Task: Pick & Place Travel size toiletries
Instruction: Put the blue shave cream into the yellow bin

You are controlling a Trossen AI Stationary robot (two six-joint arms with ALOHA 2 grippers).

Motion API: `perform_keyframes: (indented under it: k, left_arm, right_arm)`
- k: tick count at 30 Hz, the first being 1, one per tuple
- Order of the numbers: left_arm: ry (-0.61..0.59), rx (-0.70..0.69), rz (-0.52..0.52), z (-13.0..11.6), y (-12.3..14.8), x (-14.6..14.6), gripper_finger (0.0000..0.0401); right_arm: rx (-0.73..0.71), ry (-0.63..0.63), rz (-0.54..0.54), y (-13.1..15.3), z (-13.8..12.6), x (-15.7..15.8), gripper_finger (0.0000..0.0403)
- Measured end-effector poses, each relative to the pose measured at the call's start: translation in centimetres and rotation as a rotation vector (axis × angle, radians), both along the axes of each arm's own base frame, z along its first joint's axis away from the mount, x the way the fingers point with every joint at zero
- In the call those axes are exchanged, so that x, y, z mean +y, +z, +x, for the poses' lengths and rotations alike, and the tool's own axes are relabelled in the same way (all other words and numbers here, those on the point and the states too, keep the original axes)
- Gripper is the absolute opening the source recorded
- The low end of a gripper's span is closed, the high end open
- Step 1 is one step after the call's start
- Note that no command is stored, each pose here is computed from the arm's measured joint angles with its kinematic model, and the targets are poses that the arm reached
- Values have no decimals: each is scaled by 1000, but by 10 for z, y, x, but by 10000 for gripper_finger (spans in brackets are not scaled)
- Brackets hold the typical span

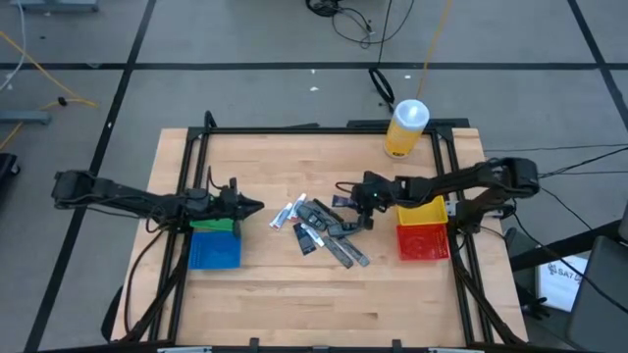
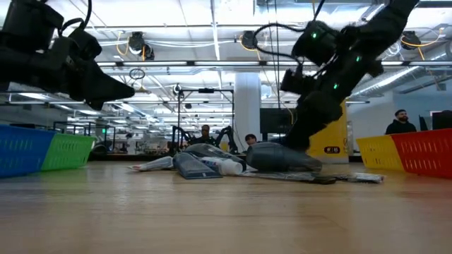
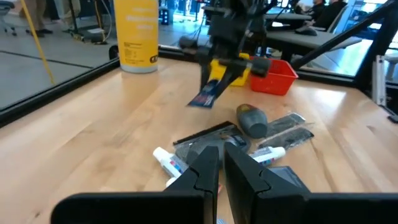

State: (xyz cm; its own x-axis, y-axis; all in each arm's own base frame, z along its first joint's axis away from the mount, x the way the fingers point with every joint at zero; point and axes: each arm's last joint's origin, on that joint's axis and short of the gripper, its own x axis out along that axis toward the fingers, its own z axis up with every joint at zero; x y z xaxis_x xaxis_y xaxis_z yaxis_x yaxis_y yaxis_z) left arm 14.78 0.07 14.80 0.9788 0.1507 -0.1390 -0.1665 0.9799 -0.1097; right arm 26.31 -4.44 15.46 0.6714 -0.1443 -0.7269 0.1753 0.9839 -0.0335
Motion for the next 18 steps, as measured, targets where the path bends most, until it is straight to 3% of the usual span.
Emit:
perform_keyframes:
  k: [3, 11, 14, 18]
  left_arm:
    - [20, 2, 9, 2, -1, 1, 24]
    - [53, 23, 17, 7, -7, 1, 24]
    - [54, 20, 11, 8, -7, 1, 24]
    - [55, 15, 5, 10, -9, 1, 24]
  right_arm:
    - [97, -47, 33, 29, -14, 2, 108]
    - [570, -296, 75, 113, -68, 10, 122]
    - [716, -331, 91, 122, -82, 12, 120]
    - [886, -271, 79, 106, -88, 12, 122]
